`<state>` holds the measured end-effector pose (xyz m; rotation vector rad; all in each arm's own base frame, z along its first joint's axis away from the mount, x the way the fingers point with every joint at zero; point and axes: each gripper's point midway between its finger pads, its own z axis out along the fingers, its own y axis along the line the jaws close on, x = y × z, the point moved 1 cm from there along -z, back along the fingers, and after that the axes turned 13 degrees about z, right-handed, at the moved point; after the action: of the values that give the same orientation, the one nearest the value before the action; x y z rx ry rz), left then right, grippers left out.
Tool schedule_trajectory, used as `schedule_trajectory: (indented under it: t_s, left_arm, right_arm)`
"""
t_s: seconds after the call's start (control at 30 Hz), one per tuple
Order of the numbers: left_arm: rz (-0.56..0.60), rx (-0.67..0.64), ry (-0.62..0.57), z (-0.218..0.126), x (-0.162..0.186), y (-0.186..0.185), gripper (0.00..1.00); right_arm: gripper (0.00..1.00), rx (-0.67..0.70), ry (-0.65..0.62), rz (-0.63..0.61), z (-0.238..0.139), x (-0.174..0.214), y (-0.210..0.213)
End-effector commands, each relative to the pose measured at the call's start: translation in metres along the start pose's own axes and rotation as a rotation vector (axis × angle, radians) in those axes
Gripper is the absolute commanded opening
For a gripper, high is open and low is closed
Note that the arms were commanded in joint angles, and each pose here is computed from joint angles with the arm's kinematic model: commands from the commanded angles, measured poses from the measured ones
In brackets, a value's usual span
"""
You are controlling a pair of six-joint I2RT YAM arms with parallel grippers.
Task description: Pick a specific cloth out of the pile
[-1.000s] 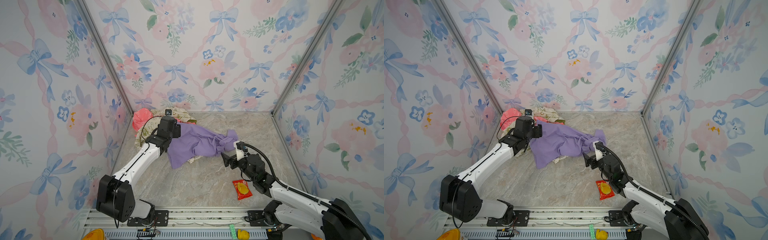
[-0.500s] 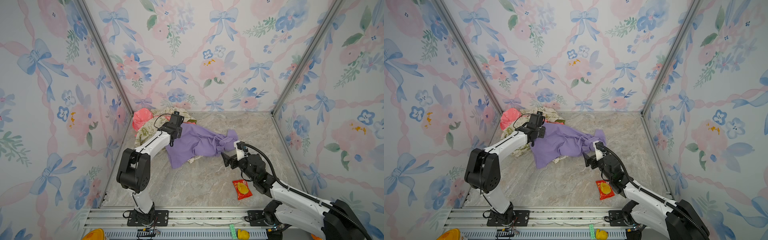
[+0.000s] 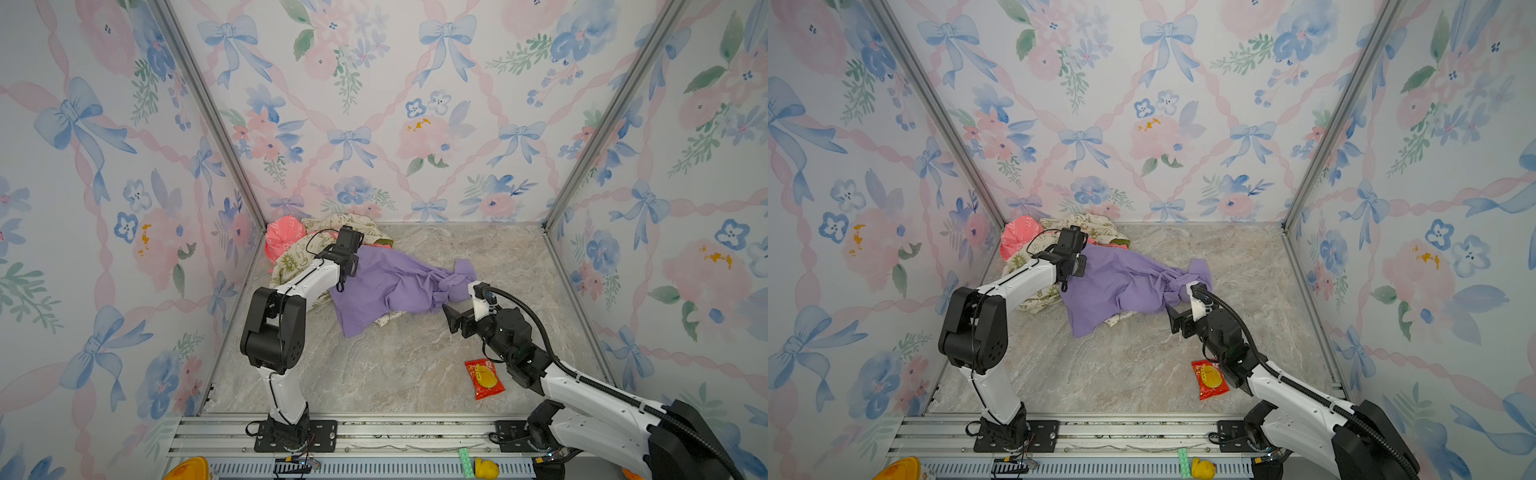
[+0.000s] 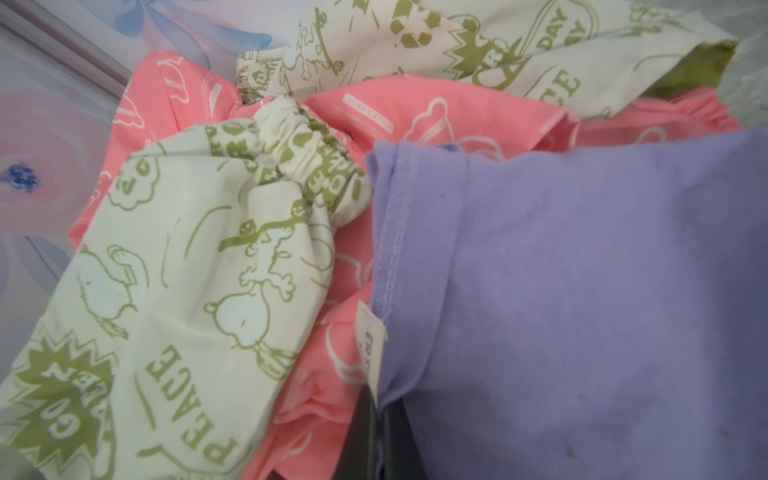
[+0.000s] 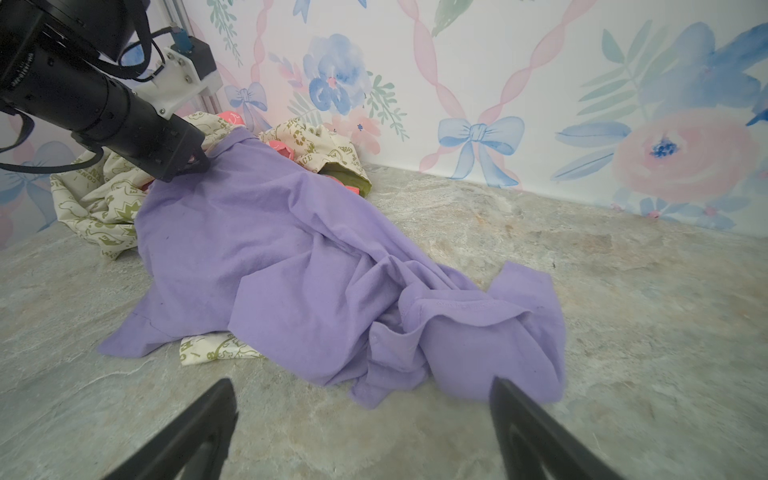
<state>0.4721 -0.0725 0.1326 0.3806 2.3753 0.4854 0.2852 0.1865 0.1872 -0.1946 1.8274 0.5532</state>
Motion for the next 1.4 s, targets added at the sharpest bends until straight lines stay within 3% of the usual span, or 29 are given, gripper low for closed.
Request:
schedule_trajectory:
  t_s: [0.0,0.37,0.63,0.8,1.03,1.2,1.37]
  left_arm:
    - [-0.06,0.043,-0.066,-0.02,-0.02,0.008,0.0]
    - [-0.195,0.218,-0.354,-0.12,-0.091,0.022,0.0]
    - [-0.179,0.364,-0.544,-0.198,-0.142,-0.008,0.0]
    - [-0.13,0.473,-0.634,-0.243,-0.17,-0.051,0.0]
    - [-0.051,0.646,-0.666,-0.277,-0.186,-0.13,0.0]
    - [0.008,0.751,-0.654,-0.285,-0.191,-0.191,0.0]
    - [0.057,0.849,-0.611,-0.275,-0.192,-0.26,0.0]
  right_arm:
    - [0.97,-0.01,-0.032,-0.005,-0.001,-0.015,0.006]
    - [0.97,-0.012,-0.026,-0.005,0.0,-0.014,0.007]
    - [0.97,0.004,-0.04,-0.001,-0.002,-0.016,0.004]
    - [0.97,0.064,-0.08,0.009,-0.009,-0.022,-0.007]
    - [0.97,0.265,-0.143,0.073,-0.023,-0.027,-0.048]
    - [0.97,0.35,-0.174,0.156,-0.031,-0.028,-0.072]
    - [0.97,0.531,-0.235,0.269,-0.05,-0.025,-0.109]
